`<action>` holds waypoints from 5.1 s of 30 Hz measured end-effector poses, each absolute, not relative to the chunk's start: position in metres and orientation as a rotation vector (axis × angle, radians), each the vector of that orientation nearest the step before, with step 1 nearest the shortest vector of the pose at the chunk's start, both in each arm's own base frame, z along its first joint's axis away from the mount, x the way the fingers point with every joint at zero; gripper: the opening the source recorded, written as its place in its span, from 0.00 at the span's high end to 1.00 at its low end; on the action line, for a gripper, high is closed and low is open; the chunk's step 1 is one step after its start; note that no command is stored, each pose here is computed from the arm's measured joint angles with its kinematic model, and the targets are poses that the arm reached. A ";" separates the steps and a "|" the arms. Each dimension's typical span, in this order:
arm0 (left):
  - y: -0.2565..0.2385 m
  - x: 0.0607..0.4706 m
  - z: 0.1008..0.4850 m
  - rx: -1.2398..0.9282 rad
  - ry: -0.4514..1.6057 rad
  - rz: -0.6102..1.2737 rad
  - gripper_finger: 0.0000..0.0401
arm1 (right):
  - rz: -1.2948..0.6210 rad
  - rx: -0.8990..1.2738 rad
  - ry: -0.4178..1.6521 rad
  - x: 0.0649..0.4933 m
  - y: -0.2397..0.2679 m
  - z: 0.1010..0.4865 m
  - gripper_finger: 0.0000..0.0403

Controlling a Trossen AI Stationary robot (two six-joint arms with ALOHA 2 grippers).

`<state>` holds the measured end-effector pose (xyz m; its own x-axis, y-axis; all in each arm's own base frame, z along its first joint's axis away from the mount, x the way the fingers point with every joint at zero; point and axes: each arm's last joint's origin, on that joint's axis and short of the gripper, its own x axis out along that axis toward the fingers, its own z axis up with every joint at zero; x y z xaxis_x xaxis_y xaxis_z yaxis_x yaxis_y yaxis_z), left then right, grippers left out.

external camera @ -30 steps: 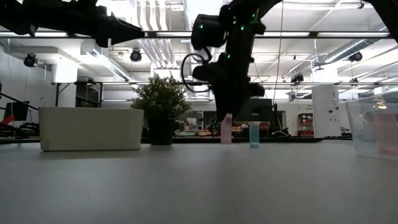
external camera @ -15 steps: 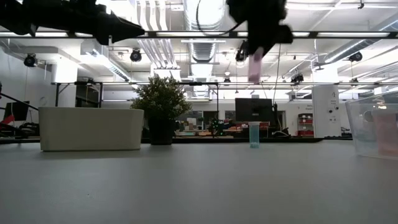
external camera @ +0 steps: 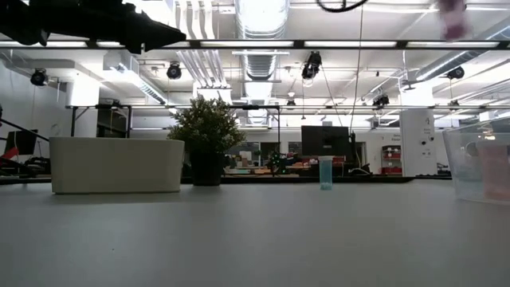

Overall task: Pick and place medicine bottles into bin by pill shape (circle, oval)
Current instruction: Put the pink pill bottle into the transparent bin, then put the blue pill bottle into the transparent bin

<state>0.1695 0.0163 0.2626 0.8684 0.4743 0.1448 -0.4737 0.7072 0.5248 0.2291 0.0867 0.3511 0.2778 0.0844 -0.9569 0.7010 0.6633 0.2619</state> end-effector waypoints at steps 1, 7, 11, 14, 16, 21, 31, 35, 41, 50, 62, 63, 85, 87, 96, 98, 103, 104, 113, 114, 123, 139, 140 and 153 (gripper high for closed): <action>0.016 0.170 0.263 0.583 0.001 0.526 0.55 | -0.476 0.786 1.246 0.223 0.092 0.350 0.71; 0.016 0.169 0.263 0.579 -0.008 0.529 0.55 | -0.532 0.784 1.276 0.192 0.118 0.331 0.71; 0.016 0.169 0.263 0.579 -0.008 0.528 0.55 | -0.565 0.742 1.314 0.174 0.130 0.312 0.71; 0.016 0.169 0.263 0.579 -0.008 0.528 0.55 | -0.559 0.680 1.349 0.162 0.139 0.299 0.71; 0.016 0.169 0.263 0.578 -0.008 0.528 0.55 | -0.545 0.634 1.372 0.155 0.144 0.292 0.71; 0.016 0.170 0.263 0.578 -0.007 0.528 0.55 | -0.541 0.533 1.403 0.142 0.151 0.270 0.71; 0.016 0.170 0.264 0.577 -0.012 0.529 0.55 | -0.515 0.444 1.310 0.133 0.158 0.233 0.71; 0.016 0.170 0.264 0.577 -0.012 0.529 0.55 | -0.522 0.429 1.299 0.132 0.157 0.224 0.71; 0.016 0.170 0.264 0.577 -0.012 0.529 0.55 | -0.511 0.434 1.297 0.131 0.157 0.215 0.71; 0.016 0.170 0.263 0.578 -0.011 0.529 0.55 | -0.506 0.440 1.307 0.129 0.154 0.199 0.71; 0.016 0.170 0.263 0.578 -0.011 0.528 0.55 | -0.489 0.461 1.325 0.128 0.155 0.195 0.71; 0.016 0.170 0.263 0.578 -0.011 0.528 0.55 | -0.484 0.465 1.325 0.129 0.156 0.194 0.71; 0.016 0.170 0.263 0.579 -0.010 0.529 0.55 | -0.470 0.463 1.351 0.127 0.155 0.190 0.71; 0.016 0.170 0.263 0.579 -0.010 0.529 0.55 | -0.470 0.463 1.351 0.127 0.155 0.190 0.71; 0.016 0.170 0.263 0.579 -0.010 0.529 0.55 | -0.484 0.467 1.352 0.127 0.154 0.190 0.66; 0.016 0.170 0.263 0.579 -0.010 0.529 0.55 | -0.488 0.471 1.351 0.127 0.154 0.190 0.63; 0.016 0.170 0.263 0.579 -0.010 0.529 0.55 | -0.489 0.472 1.351 0.127 0.154 0.190 0.55; 0.016 0.170 0.263 0.579 -0.010 0.529 0.55 | -0.490 0.472 1.351 0.127 0.154 0.190 0.54; 0.016 0.170 0.263 0.578 -0.010 0.529 0.55 | -0.473 0.500 1.342 0.124 0.152 0.196 0.49; 0.016 0.170 0.263 0.578 -0.010 0.529 0.55 | -0.470 0.505 1.340 0.124 0.151 0.197 0.49; 0.016 0.170 0.263 0.578 -0.010 0.528 0.55 | -0.473 0.596 1.297 0.118 0.143 0.214 0.49; 0.016 0.170 0.263 0.578 -0.010 0.529 0.55 | -0.451 0.581 0.944 0.164 0.124 0.277 0.49; 0.016 0.170 0.263 0.578 -0.010 0.529 0.55 | -0.455 0.574 0.934 0.171 0.122 0.282 0.49; 0.016 0.169 0.260 0.560 -0.007 0.526 0.55 | -0.480 0.521 1.048 0.267 0.051 0.306 0.49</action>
<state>0.1694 0.0162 0.2601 0.8685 0.4736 0.1462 -0.4772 0.7192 0.5050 0.2671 0.0512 0.3059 0.4195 -0.1235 -0.8993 0.6006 0.7806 0.1730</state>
